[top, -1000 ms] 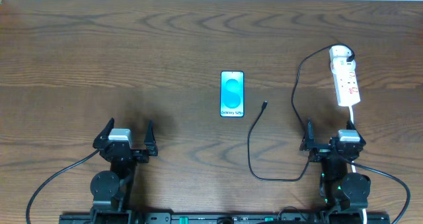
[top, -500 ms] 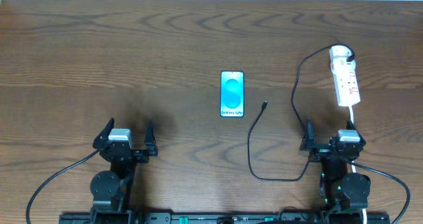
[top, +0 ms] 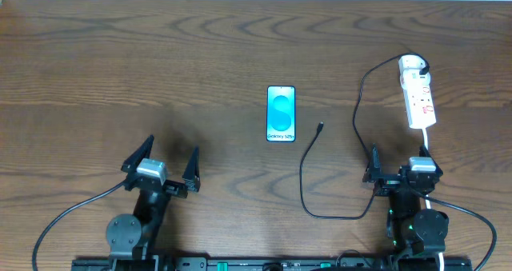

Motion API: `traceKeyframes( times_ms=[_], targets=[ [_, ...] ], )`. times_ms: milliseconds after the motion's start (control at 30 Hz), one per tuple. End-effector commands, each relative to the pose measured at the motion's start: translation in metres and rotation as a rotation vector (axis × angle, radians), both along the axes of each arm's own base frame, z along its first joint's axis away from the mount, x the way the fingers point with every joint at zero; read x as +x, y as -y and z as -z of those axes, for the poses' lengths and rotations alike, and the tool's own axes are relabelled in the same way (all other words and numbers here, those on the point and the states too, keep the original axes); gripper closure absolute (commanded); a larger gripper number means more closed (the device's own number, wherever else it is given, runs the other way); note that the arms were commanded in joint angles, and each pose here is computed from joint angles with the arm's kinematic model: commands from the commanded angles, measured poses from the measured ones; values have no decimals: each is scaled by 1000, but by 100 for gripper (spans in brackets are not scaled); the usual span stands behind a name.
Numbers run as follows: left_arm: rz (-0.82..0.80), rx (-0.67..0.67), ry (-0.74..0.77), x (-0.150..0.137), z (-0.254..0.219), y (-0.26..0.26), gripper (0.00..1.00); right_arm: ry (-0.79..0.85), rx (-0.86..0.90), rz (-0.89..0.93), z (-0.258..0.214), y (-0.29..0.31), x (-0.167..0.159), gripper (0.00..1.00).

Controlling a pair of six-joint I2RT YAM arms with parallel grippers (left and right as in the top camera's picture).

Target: Plug charger to phone and switch on socket

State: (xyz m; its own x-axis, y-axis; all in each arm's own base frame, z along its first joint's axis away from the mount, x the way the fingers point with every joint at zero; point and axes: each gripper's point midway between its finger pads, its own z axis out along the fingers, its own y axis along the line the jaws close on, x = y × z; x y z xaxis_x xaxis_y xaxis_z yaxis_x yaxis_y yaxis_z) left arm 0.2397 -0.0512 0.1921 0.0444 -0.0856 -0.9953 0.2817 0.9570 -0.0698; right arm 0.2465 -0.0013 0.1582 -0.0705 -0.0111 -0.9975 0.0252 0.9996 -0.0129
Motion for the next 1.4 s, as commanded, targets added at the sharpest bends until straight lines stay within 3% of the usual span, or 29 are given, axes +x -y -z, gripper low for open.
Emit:
traceKeyframes(
  times_ms=[0, 300, 600, 733, 800, 933, 1067, 1133, 1300, 1367],
  targets=[
    [54, -11, 65, -5, -15, 8, 2, 2, -1, -3, 0, -1, 0, 1],
    [91, -82, 104, -12, -45, 12, 2, 2, 0, -3, 0, -1, 0, 1],
    [26, -48, -300, 5, -47, 5, 2, 2, -1, -3, 0, -1, 0, 1],
    [45, -45, -556, 21, -47, 10, 2, 2, -1, -3, 0, -1, 0, 1],
    [129, -66, -628, 29, -54, 25, 2, 2, -1, -3, 0, -1, 0, 1],
    [464, -172, -713, 29, -65, 75, 2, 2, 0, -3, 0, -1, 0, 1],
    [632, -226, -750, 29, -63, 96, 2, 2, 0, -3, 0, -1, 0, 1],
    [600, -243, -825, 32, -50, 97, 2, 2, 0, -3, 0, -1, 0, 1],
    [260, -222, -1043, 45, -11, 74, 2, 2, 0, -3, 0, -1, 0, 1],
    [243, -217, -1100, 44, -12, 78, 2, 2, 0, -3, 0, -1, 0, 1]
  ],
)
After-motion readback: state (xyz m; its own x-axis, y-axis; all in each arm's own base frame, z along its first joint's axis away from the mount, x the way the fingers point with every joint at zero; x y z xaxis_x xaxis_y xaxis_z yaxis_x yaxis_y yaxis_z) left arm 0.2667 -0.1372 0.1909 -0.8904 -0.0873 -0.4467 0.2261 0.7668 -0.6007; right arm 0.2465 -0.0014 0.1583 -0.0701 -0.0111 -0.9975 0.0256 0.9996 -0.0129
